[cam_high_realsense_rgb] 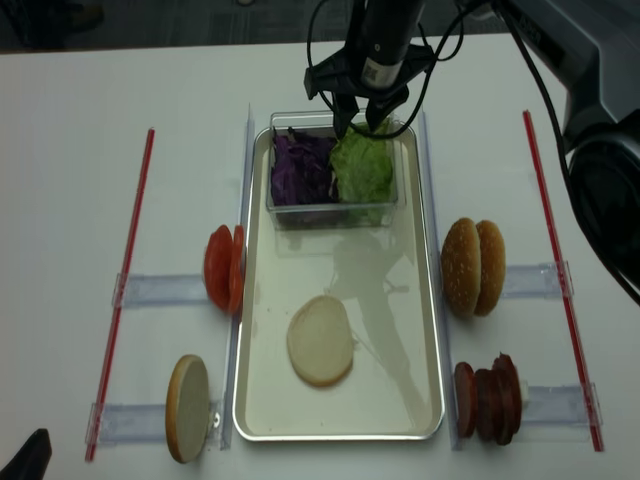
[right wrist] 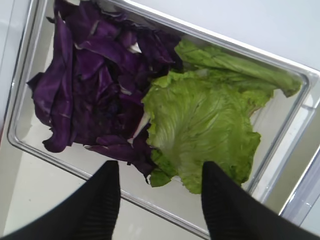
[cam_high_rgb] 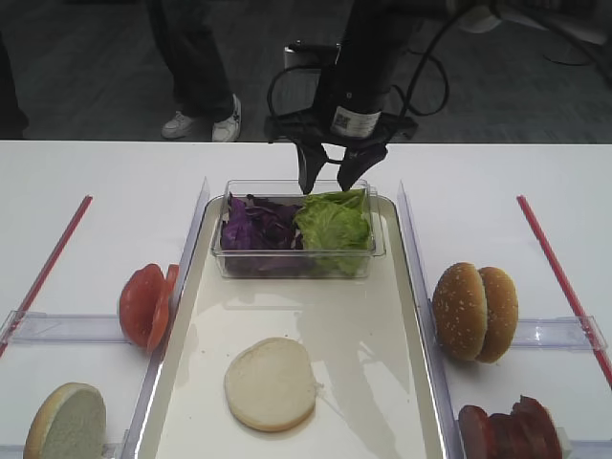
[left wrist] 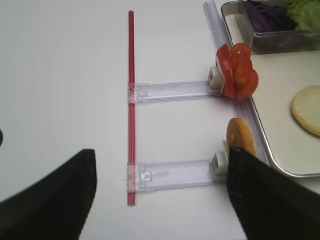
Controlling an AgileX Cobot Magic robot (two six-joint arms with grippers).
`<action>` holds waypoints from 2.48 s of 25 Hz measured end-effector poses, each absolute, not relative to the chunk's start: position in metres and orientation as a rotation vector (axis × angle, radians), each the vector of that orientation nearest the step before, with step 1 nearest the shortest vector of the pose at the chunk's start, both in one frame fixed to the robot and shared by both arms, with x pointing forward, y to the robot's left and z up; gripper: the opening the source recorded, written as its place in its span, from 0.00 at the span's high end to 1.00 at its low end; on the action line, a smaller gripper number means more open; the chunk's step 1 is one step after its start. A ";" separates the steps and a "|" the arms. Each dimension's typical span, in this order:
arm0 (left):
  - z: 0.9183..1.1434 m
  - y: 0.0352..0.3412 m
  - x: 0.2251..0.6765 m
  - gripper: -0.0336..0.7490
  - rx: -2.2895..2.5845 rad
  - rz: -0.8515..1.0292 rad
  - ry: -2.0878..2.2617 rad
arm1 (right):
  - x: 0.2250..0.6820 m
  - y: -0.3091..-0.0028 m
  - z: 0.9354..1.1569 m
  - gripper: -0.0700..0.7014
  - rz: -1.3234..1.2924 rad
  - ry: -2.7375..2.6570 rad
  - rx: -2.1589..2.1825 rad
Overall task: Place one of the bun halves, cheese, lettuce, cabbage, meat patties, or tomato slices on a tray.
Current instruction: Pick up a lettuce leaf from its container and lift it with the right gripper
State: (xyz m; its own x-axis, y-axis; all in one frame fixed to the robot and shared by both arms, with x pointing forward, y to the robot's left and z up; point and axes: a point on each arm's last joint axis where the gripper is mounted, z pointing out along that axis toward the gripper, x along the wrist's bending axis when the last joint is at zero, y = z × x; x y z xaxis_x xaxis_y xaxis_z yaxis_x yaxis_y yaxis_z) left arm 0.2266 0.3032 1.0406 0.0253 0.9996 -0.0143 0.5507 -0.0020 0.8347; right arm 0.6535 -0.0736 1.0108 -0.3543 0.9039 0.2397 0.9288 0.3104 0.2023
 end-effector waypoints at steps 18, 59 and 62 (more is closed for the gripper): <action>1.041 0.303 0.227 0.30 1.632 0.848 1.603 | 0.670 -0.068 0.969 0.39 -0.373 -2.485 -1.745; 1.041 0.303 0.227 0.30 1.632 0.848 1.603 | 0.677 -0.069 0.933 0.78 -0.256 -2.490 -1.775; 1.041 0.303 0.227 0.30 1.632 0.848 1.603 | 0.677 -0.069 0.934 0.79 -0.259 -2.490 -1.775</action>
